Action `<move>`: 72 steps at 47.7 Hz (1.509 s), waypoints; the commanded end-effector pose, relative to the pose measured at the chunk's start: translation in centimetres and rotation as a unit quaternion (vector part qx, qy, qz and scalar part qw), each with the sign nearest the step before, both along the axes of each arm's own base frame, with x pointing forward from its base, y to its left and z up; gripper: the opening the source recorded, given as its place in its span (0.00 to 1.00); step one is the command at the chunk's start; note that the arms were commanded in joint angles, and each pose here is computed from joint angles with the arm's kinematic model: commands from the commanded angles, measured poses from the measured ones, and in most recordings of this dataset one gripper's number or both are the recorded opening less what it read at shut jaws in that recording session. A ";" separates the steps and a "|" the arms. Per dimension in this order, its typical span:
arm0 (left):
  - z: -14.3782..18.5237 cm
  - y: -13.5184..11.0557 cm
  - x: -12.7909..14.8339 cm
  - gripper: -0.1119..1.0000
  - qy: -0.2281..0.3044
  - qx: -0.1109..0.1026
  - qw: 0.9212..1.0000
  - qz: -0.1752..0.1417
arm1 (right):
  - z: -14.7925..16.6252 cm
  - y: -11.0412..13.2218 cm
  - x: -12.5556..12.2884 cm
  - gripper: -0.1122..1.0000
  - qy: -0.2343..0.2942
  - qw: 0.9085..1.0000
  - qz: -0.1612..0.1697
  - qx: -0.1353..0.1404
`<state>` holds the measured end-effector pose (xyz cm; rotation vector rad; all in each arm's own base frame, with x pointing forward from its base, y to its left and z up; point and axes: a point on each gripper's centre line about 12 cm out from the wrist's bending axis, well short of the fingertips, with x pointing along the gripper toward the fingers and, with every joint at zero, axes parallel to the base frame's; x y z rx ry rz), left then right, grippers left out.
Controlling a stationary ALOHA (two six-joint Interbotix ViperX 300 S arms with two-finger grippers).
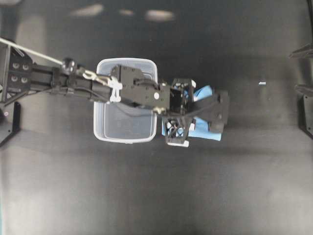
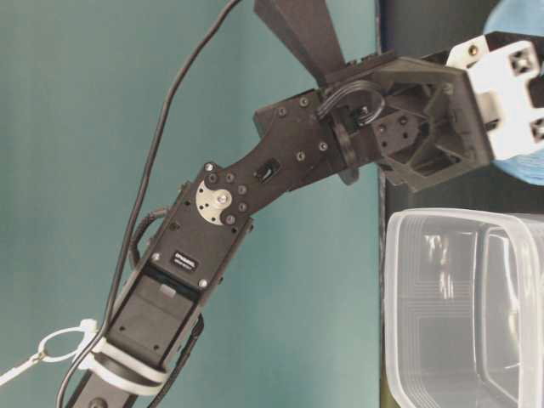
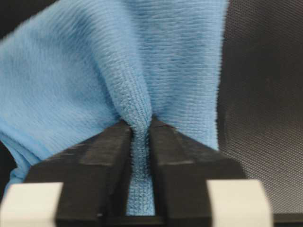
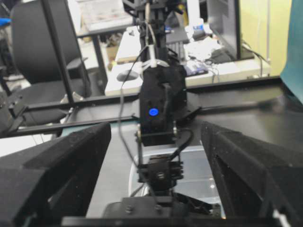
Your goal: Place the blue towel into the container with the left arm.
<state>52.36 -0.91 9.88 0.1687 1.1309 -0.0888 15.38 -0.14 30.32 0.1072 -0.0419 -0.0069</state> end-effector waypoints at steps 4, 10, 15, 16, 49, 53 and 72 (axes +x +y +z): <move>1.5 0.3 0.2 0.16 -0.017 0.002 1.000 0.002 | 0.2 0.0 0.1 0.77 -0.002 1.000 0.000 0.002; 4.8 0.3 0.6 0.16 -0.049 0.001 0.999 0.001 | 0.0 0.0 0.1 0.77 0.001 1.000 -0.001 0.001; 8.7 0.3 0.6 0.16 -0.076 0.001 0.997 0.002 | -0.2 0.0 0.1 0.77 0.002 1.000 -0.001 0.001; 9.5 0.4 0.5 0.16 -0.080 0.001 0.997 0.002 | -0.2 0.0 0.1 0.77 0.002 1.000 -0.001 0.001; 21.7 3.3 -13.4 0.16 -0.057 0.006 0.998 0.040 | -0.4 0.0 0.1 0.77 0.005 1.000 -0.001 0.001; 20.8 3.4 -14.5 0.16 -0.063 0.006 0.997 0.041 | -0.6 0.0 0.2 0.77 0.007 1.000 -0.001 0.002; 17.6 3.5 -15.8 0.16 -0.086 0.005 0.995 0.042 | -0.8 0.0 0.3 0.77 0.010 1.000 -0.001 0.005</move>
